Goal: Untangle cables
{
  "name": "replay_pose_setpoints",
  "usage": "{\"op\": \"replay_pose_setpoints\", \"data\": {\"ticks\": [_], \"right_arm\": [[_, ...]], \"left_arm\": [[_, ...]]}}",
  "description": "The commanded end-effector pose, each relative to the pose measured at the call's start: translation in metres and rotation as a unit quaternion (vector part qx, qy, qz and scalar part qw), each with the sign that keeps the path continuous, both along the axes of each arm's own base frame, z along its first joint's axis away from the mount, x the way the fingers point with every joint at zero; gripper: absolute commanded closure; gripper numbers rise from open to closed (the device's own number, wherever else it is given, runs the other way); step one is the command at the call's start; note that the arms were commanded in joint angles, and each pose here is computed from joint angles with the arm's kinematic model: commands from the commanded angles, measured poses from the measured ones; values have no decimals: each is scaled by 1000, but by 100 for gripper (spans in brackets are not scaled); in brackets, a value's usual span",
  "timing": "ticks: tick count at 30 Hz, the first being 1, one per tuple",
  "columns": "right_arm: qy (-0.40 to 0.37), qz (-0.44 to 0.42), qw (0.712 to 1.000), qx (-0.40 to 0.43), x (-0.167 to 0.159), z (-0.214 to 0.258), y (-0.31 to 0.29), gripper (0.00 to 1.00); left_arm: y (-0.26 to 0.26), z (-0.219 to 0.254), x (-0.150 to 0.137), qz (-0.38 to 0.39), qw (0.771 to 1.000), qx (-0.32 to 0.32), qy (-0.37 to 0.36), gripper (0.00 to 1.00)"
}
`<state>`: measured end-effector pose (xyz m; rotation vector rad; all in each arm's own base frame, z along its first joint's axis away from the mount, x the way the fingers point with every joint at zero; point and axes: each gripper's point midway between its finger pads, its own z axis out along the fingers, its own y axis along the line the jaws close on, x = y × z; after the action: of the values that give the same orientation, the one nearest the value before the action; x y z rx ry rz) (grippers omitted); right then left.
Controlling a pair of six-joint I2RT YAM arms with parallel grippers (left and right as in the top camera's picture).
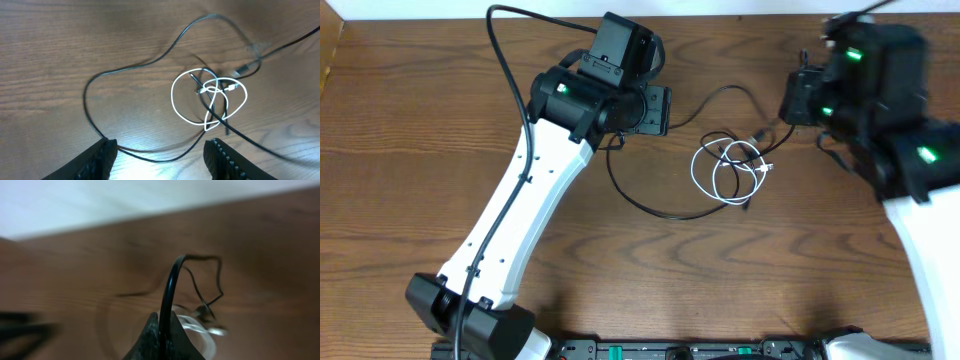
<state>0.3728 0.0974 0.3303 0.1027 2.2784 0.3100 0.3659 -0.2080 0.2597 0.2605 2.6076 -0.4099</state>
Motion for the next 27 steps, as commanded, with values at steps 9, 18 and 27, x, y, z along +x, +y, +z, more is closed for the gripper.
{"op": "replay_pose_setpoints", "data": {"ticks": [9,18,27], "right_arm": [[-57,-182,959,-212,33,20,-84,99],[-231,-162,955,-95,-13,172,-75,99],[-312,-119,943,-15,-69,232,-68,99]], "left_arm": [[2,-8,2,5,1000,6,11,39],[2,-8,2,6,1000,6,11,39],[2,-10,1,5,1000,7,14,39]]}}
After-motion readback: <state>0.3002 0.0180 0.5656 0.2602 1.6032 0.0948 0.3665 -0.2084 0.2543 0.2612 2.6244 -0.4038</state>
